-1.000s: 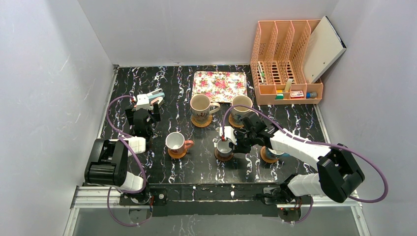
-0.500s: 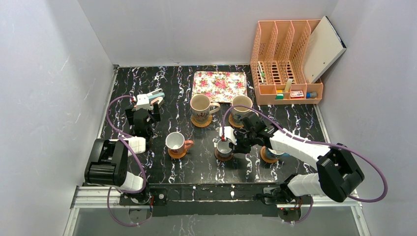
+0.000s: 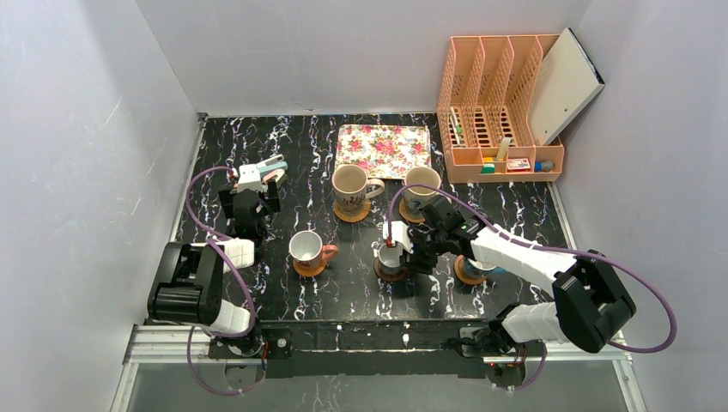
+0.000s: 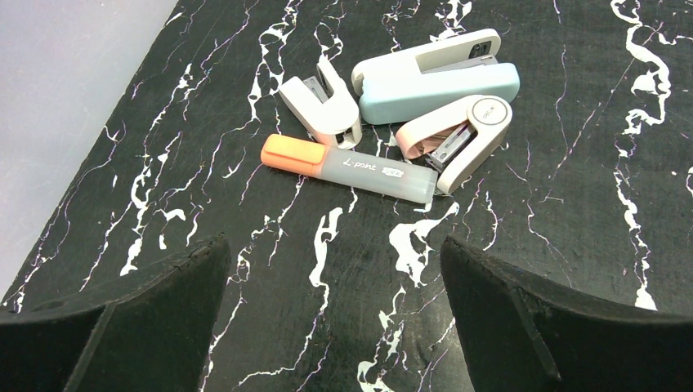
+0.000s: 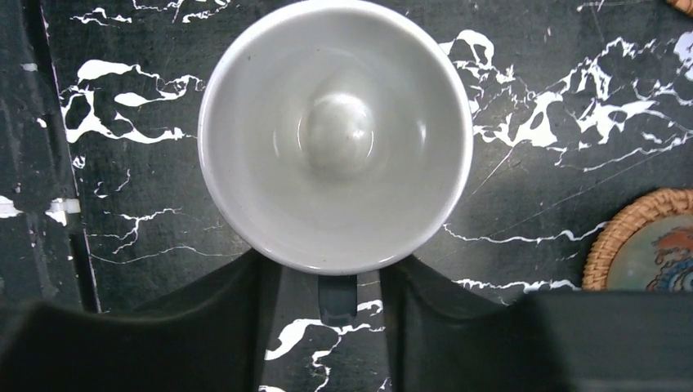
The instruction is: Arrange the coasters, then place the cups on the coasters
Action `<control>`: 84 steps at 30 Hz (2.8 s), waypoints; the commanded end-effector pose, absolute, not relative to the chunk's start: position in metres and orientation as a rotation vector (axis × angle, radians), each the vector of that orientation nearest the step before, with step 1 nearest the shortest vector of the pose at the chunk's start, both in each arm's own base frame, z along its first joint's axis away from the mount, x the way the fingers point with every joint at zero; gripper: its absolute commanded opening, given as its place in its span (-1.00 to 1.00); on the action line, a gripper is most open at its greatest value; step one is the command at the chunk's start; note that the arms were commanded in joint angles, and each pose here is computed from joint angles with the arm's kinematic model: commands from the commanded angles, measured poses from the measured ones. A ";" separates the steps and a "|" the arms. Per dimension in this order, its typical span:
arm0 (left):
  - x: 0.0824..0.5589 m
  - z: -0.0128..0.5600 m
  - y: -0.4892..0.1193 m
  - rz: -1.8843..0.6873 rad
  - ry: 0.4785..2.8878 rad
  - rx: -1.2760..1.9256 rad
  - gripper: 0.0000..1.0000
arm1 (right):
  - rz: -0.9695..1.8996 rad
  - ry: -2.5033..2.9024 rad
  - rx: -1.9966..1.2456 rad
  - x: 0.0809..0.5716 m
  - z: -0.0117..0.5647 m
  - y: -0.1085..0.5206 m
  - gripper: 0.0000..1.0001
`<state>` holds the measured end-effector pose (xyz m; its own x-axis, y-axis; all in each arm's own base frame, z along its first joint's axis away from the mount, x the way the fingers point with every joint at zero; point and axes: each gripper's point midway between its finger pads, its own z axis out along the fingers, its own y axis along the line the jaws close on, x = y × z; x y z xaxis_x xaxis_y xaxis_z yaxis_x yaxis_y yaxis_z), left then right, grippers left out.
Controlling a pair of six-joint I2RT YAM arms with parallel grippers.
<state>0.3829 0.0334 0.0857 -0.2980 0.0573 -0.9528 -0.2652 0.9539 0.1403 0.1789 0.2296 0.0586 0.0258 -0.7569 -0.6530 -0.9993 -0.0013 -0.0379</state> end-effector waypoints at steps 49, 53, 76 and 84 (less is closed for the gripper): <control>0.334 0.166 -0.078 -0.109 1.695 0.733 0.96 | 0.279 1.447 -0.717 0.248 0.338 0.181 0.97; 0.318 0.164 -0.088 -0.175 1.743 0.868 0.96 | 0.253 1.399 -0.706 0.236 0.354 0.167 0.97; 0.165 0.235 -0.143 -0.726 1.598 1.390 0.96 | 0.519 1.272 -0.780 0.155 0.356 0.158 0.97; 0.156 0.235 -0.149 -0.786 1.542 1.407 0.96 | 0.564 1.290 -0.852 0.155 0.335 0.173 0.97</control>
<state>0.1721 -0.1412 0.2297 0.0140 0.4735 -0.8807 0.9670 0.2177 0.1324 0.1578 0.1657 0.3279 0.1939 -0.1325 -0.9720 -0.7578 0.6089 -0.2342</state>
